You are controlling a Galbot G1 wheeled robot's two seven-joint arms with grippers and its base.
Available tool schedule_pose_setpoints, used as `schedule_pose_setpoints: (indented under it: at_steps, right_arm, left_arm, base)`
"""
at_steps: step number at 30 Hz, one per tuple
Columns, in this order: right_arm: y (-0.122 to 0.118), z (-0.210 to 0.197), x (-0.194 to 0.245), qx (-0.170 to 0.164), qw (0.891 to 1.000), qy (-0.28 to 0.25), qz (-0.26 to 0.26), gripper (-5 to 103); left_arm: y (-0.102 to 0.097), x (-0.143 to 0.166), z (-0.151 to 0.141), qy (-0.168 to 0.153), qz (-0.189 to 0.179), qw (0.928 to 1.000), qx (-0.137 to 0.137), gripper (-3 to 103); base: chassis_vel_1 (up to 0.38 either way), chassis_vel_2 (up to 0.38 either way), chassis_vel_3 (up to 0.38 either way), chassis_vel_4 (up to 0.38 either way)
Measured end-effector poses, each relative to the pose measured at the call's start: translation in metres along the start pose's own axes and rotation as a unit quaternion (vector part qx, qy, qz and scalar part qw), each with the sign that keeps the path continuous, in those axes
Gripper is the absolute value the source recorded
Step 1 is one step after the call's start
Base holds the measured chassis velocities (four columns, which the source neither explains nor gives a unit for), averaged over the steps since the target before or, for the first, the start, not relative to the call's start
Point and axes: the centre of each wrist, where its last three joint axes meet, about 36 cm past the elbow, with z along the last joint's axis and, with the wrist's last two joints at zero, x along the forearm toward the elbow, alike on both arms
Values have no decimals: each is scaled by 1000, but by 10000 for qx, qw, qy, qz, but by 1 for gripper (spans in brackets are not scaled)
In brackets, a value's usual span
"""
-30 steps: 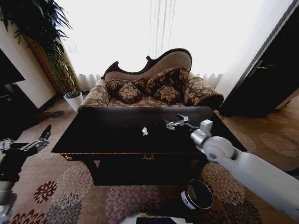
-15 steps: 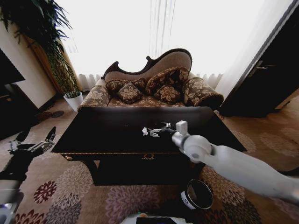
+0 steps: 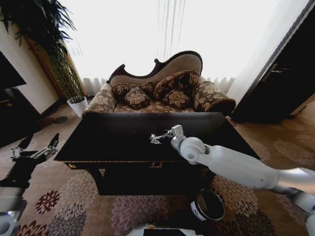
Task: Move to the front of the table and place the trash on the table into the trash bin.
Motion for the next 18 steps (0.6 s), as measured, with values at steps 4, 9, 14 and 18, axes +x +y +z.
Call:
schedule_pose_setpoints:
  at_steps: [4,9,14,18]
  right_arm:
    - [2,3,-9,55,10000,41,31,100]
    - [1,5,-14,78,9999,73,70,100]
    - [-2,9,-14,68,9999,98,52,100]
    - [-4,9,-10,46,10000,79,12,92]
  left_arm:
    - [0,0,1,2,-1,10000,-3,100]
    - [1,0,2,6,-7,10000,-12,100]
    - [3,-1,2,5,-14,10000,-14,100]
    - [2,-2,3,5,-1,10000,-10,100]
  base:
    - [0,0,0,0]
    - [0,0,0,0]
    - [0,0,0,0]
    - [0,0,0,0]
